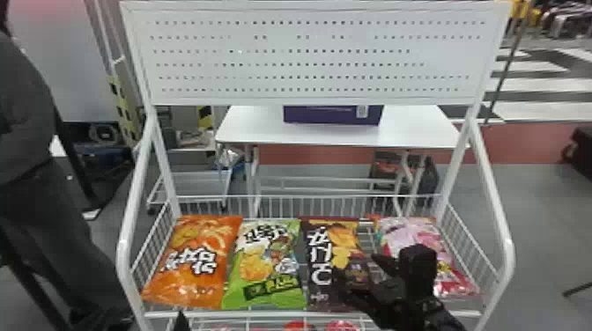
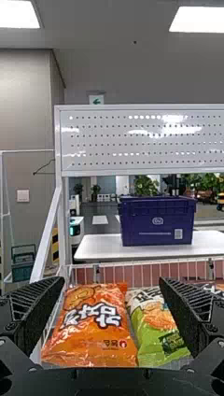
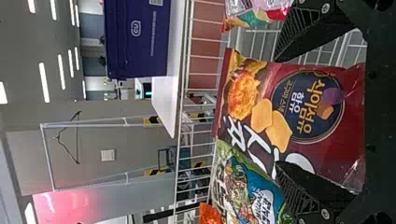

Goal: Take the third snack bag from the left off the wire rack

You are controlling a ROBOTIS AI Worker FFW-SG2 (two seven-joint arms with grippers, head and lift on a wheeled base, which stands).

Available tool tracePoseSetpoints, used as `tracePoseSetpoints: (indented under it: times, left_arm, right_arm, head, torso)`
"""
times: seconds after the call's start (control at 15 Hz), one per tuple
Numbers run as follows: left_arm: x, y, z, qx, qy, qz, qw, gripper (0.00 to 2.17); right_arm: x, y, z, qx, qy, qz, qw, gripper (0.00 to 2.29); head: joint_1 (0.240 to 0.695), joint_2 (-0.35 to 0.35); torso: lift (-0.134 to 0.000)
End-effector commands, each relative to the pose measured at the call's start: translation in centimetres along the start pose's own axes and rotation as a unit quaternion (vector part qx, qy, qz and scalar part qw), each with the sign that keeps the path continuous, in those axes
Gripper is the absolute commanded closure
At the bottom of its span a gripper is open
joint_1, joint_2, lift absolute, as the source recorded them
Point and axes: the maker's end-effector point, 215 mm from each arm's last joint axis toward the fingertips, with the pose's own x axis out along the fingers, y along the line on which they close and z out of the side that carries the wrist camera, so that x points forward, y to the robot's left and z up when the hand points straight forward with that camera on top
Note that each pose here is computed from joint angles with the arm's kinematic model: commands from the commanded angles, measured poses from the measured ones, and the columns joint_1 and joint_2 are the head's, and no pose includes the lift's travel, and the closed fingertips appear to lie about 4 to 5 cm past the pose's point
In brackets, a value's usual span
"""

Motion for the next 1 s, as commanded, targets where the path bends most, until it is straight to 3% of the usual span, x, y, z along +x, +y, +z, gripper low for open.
tracePoseSetpoints:
  times: [0.0, 0.2, 0.27, 0.33, 0.47, 0.53, 0.6, 0.93]
  left_arm:
    - [0.0, 0.0, -0.1, 0.001, 0.001, 0.000, 1.0000, 0.14]
    - [0.0, 0.0, -0.1, 0.001, 0.001, 0.000, 1.0000, 0.14]
    - [0.0, 0.0, -0.1, 0.001, 0.000, -0.001, 1.0000, 0.14]
    - [0.0, 0.1, -0.1, 0.003, 0.000, -0.001, 1.0000, 0.14]
    - [0.0, 0.0, -0.1, 0.002, 0.000, -0.002, 1.0000, 0.14]
    - [0.0, -0.1, 0.0, 0.001, 0.000, -0.002, 1.0000, 0.14]
    - [0.0, -0.1, 0.0, 0.001, 0.000, -0.002, 1.0000, 0.14]
    - [-0.1, -0.1, 0.0, 0.000, 0.001, -0.001, 1.0000, 0.14]
  right_arm:
    - [1.4, 1.3, -1.0, -0.002, 0.019, 0.012, 0.9997, 0.13]
    - [2.3, 2.6, -1.7, -0.021, 0.040, 0.024, 0.9987, 0.21]
    - [2.3, 2.4, -2.3, -0.020, 0.049, 0.021, 0.9984, 0.34]
    - [2.3, 2.0, -2.8, -0.017, 0.061, 0.020, 0.9978, 0.69]
    - [2.0, 1.8, -4.3, -0.012, 0.087, 0.020, 0.9960, 1.69]
    - [1.8, 1.9, -4.3, -0.012, 0.089, 0.021, 0.9957, 2.02]
    - [1.6, 1.9, -3.9, -0.012, 0.084, 0.022, 0.9961, 2.18]
    - [-0.3, 2.1, -0.7, -0.006, 0.043, 0.023, 0.9988, 2.24]
  head:
    - [0.499, 0.000]
    - [0.499, 0.000]
    - [0.499, 0.000]
    - [0.499, 0.000]
    - [0.499, 0.000]
    - [0.499, 0.000]
    - [0.499, 0.000]
    - [0.499, 0.000]
  torso:
    - [0.000]
    - [0.000]
    - [0.000]
    - [0.000]
    - [0.000]
    - [0.000]
    - [0.000]
    - [0.000]
